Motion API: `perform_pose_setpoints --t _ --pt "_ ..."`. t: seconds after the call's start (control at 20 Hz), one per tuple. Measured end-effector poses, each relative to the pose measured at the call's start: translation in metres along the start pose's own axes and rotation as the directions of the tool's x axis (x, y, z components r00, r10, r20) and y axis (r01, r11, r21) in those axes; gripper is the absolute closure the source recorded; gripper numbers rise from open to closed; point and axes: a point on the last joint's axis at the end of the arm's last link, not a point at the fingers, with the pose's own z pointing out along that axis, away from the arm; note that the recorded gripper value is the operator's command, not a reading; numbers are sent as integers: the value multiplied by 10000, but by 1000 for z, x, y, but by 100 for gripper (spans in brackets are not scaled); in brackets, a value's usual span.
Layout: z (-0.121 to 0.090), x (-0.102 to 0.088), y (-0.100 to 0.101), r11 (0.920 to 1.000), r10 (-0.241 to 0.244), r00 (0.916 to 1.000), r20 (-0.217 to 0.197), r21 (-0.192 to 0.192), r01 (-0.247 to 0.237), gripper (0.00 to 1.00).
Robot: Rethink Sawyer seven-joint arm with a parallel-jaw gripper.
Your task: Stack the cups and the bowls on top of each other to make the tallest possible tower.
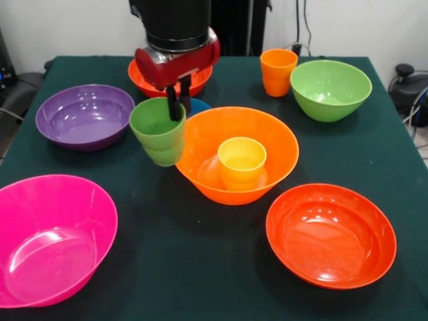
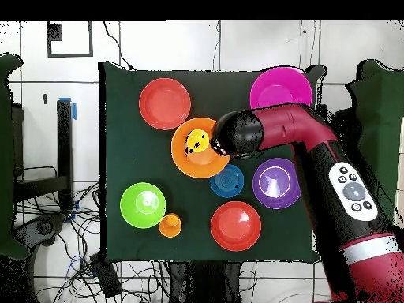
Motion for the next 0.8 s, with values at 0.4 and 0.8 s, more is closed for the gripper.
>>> perform_pose_setpoints --t 0.4,0.8 --pt "-23 -13 7 9973 -355 9993 -141 641 364 100" --pt "-25 -6 2 9965 -251 9992 -303 792 274 100"
